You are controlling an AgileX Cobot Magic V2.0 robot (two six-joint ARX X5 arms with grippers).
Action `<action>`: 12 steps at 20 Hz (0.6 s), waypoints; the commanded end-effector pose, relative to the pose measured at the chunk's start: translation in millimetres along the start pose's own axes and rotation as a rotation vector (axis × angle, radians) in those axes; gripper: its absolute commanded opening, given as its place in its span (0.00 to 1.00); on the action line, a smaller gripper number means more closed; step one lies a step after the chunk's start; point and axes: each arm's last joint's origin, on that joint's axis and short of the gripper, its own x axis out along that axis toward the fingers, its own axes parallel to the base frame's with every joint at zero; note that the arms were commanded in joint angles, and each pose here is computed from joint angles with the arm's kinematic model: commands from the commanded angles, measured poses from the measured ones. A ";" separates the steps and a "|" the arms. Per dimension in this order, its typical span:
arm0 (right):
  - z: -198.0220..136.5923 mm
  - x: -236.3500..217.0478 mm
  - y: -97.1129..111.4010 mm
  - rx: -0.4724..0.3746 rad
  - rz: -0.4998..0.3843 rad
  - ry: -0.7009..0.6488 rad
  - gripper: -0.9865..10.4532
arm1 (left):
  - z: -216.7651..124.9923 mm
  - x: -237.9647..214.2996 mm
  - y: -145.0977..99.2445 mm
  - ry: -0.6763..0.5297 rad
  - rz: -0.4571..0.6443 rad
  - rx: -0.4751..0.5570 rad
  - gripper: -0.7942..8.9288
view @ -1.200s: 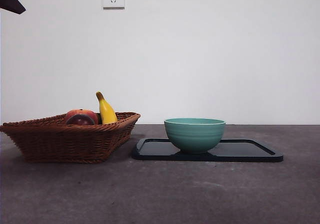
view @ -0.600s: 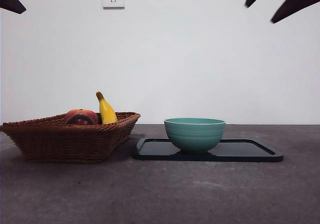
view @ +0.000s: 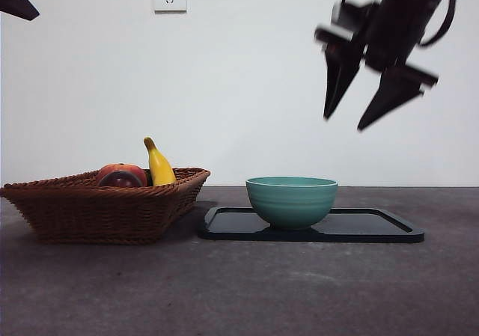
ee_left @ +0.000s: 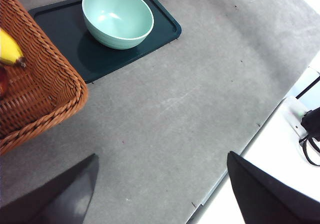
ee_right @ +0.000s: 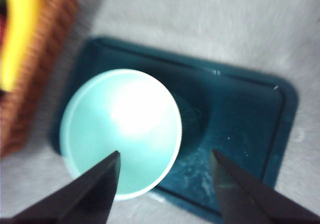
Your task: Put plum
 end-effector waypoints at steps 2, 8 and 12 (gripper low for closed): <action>3.3 32.0 -4.1 -0.014 -0.004 0.042 0.33 | 3.6 -0.7 -1.1 -0.014 -0.011 0.023 0.50; -3.6 74.2 -9.0 -0.010 -0.002 0.116 0.33 | 3.6 -0.7 -1.1 -0.014 -0.011 0.023 0.50; -7.0 88.0 -8.9 -0.016 -0.026 0.136 0.23 | 3.5 -0.7 -1.1 -0.013 -0.011 0.022 0.50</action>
